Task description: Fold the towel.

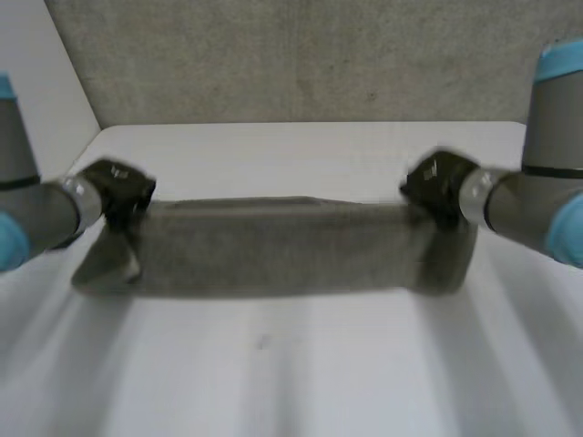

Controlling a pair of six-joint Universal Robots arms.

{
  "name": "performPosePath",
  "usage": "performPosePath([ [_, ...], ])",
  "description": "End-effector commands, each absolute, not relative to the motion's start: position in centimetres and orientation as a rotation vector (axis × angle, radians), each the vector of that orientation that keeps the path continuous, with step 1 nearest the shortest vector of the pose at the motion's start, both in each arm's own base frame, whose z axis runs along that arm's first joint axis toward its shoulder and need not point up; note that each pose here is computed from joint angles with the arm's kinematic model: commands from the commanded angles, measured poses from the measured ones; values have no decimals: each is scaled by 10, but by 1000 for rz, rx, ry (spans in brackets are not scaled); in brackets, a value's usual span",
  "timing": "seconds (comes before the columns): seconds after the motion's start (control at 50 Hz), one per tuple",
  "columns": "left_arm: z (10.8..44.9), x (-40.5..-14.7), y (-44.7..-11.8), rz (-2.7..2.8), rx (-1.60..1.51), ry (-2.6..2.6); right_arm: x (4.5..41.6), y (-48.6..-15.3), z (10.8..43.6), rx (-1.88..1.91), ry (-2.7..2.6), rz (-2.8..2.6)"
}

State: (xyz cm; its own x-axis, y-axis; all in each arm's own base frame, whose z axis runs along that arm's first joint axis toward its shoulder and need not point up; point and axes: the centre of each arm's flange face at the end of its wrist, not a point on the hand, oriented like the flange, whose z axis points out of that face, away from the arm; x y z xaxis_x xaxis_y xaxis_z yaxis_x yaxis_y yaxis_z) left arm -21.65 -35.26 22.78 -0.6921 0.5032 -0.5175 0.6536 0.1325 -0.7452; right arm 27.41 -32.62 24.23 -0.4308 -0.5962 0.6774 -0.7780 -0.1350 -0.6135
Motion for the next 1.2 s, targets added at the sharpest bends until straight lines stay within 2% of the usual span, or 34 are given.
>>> performPosePath([
  [0.02,328,-249,-395,-2118,1027,1725,300,-368,349,1028,-1398,2294],
  [0.06,382,-252,-403,-2352,867,1420,297,-364,403,785,-1103,2499],
  [0.08,382,-252,-404,-2353,866,1418,297,-364,403,784,-1102,2500],
  [0.1,397,-253,-405,-2442,796,1319,295,-359,420,714,-987,2557],
  [0.18,414,-254,-403,-2575,708,1231,292,-351,427,679,-922,2588],
  [0.28,390,-250,-400,-2565,716,1416,293,-347,400,808,-1068,2523],
  [0.32,355,-250,-399,-2476,771,1585,295,-344,364,983,-1254,2422],
  [0.34,354,-250,-399,-2475,771,1586,295,-344,364,984,-1255,2422],
  [0.38,310,-248,-393,-2348,841,1776,298,-335,324,1193,-1449,2307],
  [0.4,309,-248,-393,-2347,842,1776,298,-335,324,1194,-1450,2306],
  [0.44,266,-245,-381,-2220,913,1940,296,-326,278,1380,-1657,2158],
  [0.46,266,-245,-381,-2220,914,1941,296,-326,277,1381,-1659,2157],
  [0.48,245,-245,-373,-2162,961,2020,295,-321,255,1450,-1754,2082],
  [0.5,245,-245,-373,-2161,961,2021,295,-321,254,1450,-1755,2081],
  [0.54,204,-243,-354,-2036,1056,2168,291,-313,208,1547,-1935,1910],
  [0.56,204,-243,-354,-2035,1057,2169,291,-313,207,1547,-1936,1909],
  [0.6,174,-241,-334,-1915,1150,2256,286,-302,168,1611,-2080,1751],
  [0.64,163,-240,-325,-1862,1200,2270,284,-298,156,1627,-2129,1695],
  [0.74,147,-235,-306,-1747,1312,2250,272,-297,148,1586,-2213,1642],
  [0.88,165,-231,-293,-1775,1318,2196,260,-295,158,1419,-2382,1684],
  [1.04,175,-225,-280,-1786,1304,2185,227,-317,174,904,-2719,1782],
  [1.2,170,-223,-276,-1766,1303,2203,217,-327,177,858,-2733,1813],
])
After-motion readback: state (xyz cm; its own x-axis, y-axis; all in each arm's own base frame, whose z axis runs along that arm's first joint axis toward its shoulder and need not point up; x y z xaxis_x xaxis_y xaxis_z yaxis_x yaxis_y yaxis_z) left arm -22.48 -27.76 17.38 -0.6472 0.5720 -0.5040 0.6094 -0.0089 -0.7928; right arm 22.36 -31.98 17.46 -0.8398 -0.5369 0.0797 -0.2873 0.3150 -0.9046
